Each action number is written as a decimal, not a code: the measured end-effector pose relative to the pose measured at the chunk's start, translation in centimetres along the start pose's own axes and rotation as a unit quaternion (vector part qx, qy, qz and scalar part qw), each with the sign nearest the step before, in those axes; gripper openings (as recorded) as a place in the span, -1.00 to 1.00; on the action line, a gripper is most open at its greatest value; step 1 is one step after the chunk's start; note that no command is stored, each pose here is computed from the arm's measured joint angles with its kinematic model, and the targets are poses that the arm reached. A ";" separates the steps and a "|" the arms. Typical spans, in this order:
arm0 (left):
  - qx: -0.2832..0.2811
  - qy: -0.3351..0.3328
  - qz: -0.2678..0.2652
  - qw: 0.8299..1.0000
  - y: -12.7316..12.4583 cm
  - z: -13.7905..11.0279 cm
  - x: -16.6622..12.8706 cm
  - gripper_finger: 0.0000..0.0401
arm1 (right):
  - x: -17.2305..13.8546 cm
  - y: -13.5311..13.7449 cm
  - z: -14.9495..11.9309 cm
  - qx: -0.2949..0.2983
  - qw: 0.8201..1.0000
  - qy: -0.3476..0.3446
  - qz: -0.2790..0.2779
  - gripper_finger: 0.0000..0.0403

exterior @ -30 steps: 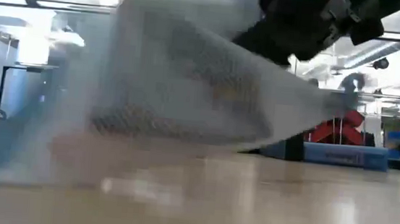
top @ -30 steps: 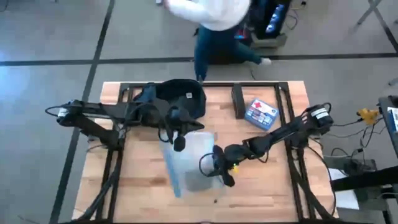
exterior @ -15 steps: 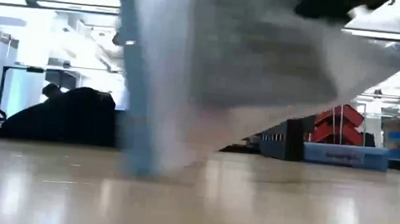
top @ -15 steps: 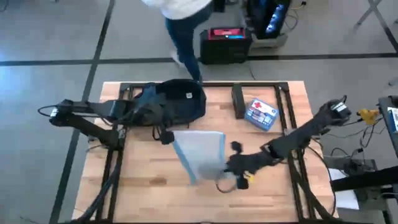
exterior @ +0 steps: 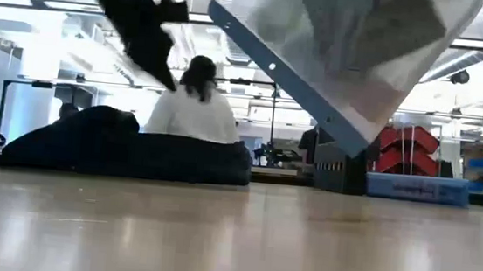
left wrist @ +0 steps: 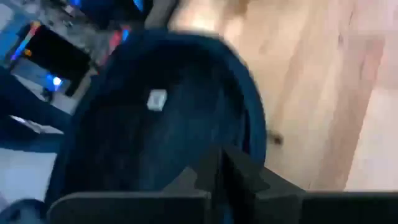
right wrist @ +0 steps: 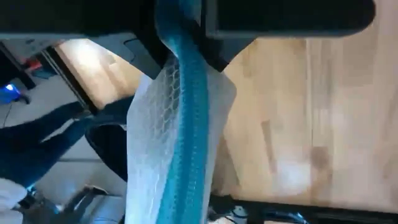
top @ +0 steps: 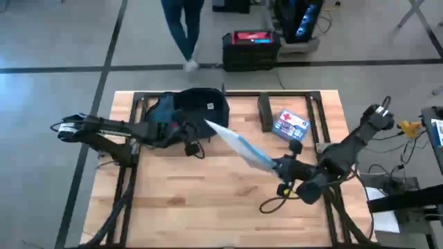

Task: Unpack backpack
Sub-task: Put the zip bag into the dark blue backpack

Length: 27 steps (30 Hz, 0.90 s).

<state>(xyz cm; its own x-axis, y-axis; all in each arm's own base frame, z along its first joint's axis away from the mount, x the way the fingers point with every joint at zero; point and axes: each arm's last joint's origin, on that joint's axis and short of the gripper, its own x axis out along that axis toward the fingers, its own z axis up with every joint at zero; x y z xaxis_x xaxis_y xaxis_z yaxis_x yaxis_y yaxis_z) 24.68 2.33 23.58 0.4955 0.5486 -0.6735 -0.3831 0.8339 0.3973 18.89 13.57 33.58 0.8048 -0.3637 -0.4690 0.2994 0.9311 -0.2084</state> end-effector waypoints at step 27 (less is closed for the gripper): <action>-0.035 -0.006 -0.151 0.988 -4.3 -2.8 8.9 -0.63 | -0.7 -1.2 0.7 -0.008 1.000 0.010 -0.014 -0.82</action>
<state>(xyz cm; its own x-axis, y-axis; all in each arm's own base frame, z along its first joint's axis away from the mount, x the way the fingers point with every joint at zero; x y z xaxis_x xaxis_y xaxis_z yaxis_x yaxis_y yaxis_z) 28.59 3.42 14.12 0.6043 0.2765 -0.7473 -0.2699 0.9534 0.1345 18.31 12.71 34.75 0.7860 -0.3911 -0.4788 0.3137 0.9197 -0.2361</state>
